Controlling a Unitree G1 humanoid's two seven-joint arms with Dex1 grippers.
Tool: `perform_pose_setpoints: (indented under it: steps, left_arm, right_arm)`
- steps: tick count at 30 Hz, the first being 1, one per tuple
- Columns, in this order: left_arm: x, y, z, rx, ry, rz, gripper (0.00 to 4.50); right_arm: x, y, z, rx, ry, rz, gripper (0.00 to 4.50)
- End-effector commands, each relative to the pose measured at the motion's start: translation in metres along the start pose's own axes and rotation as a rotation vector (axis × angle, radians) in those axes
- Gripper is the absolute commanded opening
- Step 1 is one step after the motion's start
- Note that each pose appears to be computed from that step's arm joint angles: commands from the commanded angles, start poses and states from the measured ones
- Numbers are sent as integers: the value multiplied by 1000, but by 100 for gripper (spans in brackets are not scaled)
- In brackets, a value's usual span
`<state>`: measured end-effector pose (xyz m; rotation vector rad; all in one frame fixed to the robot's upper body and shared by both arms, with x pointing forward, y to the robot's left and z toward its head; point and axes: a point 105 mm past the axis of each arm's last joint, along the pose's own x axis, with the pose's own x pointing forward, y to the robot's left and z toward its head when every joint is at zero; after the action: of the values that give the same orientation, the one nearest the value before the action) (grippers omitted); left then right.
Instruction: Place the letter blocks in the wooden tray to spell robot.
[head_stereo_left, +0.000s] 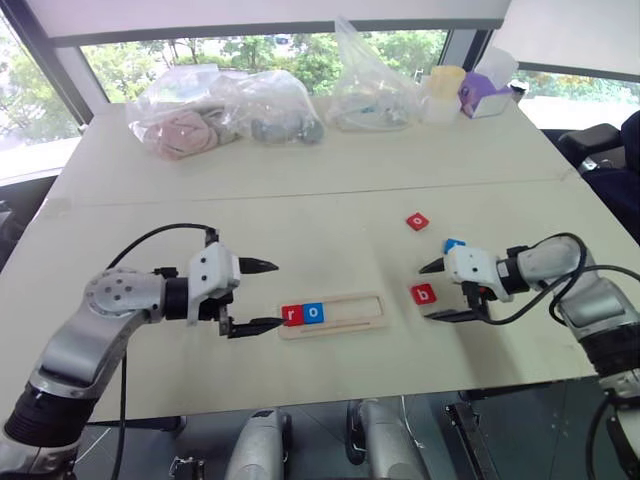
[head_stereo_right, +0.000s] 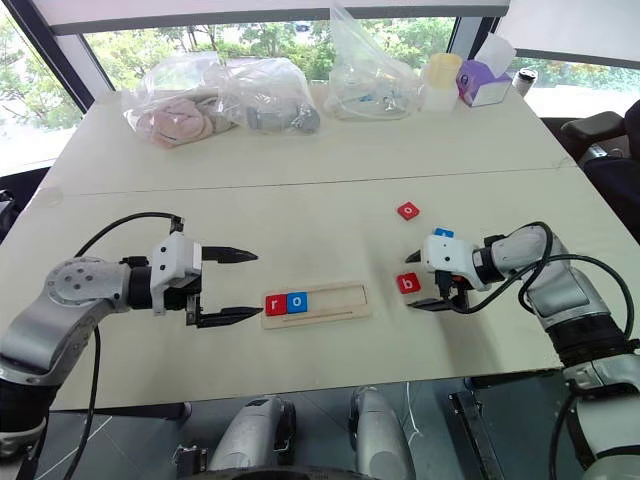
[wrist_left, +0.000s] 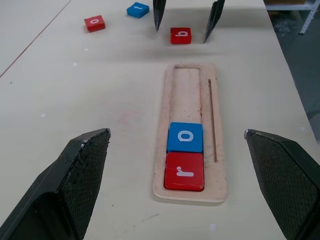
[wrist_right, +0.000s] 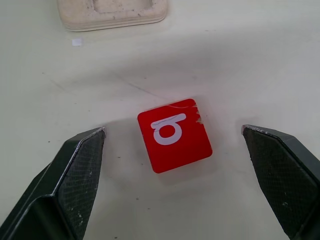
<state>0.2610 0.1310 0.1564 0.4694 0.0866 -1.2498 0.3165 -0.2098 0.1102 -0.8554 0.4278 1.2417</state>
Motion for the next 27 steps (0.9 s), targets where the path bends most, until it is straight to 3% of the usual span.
perform_pose_setpoints:
  steps: [1,4,11,18,27]
  left_arm:
    - [-1,0,15,45,-16,1,450]
    - [-1,1,16,46,-15,5,450]
    - [0,1,17,50,-17,13,450]
    - [-1,0,16,49,-16,18,450]
    - [1,-3,14,44,-19,7,450]
  right_arm:
    - [-1,-7,-3,-12,11,-21,446]
    - [1,-9,-7,-12,24,-18,446]
    - [5,-8,-11,-9,30,5,120]
    - [9,-4,10,-17,-43,26,115]
    - [19,15,90,-25,-238,110,115]
